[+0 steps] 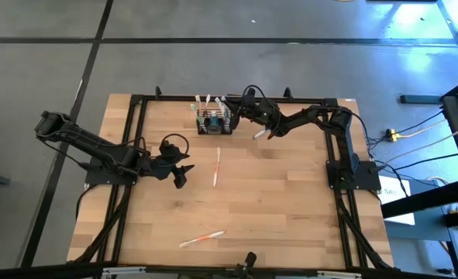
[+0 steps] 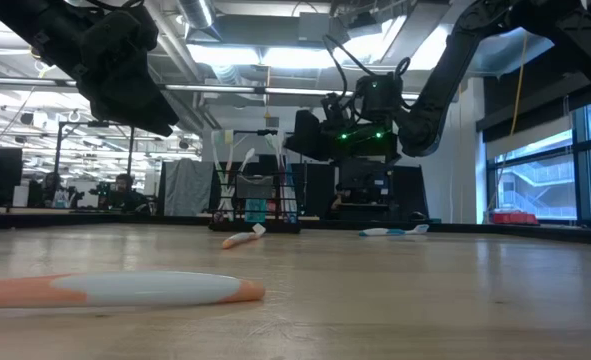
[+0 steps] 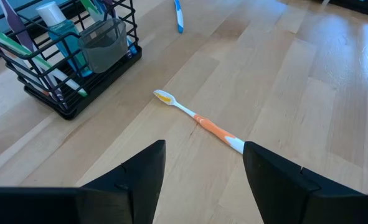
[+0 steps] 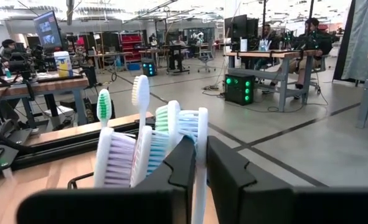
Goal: Pick & Place toothbrushing station
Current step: Put the bottom blue toothbrush into the black wire organizer, then put the top orange toothbrush into the black wire organizer
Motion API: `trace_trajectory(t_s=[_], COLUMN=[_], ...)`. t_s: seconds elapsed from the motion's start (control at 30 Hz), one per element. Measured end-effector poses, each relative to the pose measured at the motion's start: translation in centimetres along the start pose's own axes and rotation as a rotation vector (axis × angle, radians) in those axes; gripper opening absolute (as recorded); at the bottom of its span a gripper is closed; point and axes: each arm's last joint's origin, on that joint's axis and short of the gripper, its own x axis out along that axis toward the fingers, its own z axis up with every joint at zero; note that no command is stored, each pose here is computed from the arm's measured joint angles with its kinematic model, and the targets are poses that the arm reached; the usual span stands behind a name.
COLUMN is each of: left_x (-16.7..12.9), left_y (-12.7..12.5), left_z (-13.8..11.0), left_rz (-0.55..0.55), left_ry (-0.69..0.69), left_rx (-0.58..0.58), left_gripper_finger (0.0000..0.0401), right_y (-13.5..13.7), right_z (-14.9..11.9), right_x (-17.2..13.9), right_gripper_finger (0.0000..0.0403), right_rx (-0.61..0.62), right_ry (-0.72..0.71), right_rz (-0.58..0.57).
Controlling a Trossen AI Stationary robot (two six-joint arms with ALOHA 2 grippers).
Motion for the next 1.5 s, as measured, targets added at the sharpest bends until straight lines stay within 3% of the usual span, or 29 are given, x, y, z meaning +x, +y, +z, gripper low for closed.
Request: trace_trajectory(t_s=[0.4, 0.97, 1.5], left_x=[0.0, 0.0, 0.0], left_y=[0.0, 0.0, 0.0], left_z=[0.0, 0.0, 0.0], left_rz=[0.000, 0.000, 0.000], left_ry=[0.000, 0.001, 0.001], left_rx=[0.000, 0.001, 0.001], left_gripper_finger=[0.0212, 0.0212, 0.0212], right_y=[0.0, 0.2, 0.4], right_z=[-0.1, 0.0, 3.2], right_x=[0.0, 0.0, -0.5], right_gripper_finger=[0.0077, 0.0189, 0.0197], right_rx=[0.007, 0.011, 0.038], right_ry=[0.008, 0.007, 0.036], right_rz=[-0.004, 0.002, -0.001])
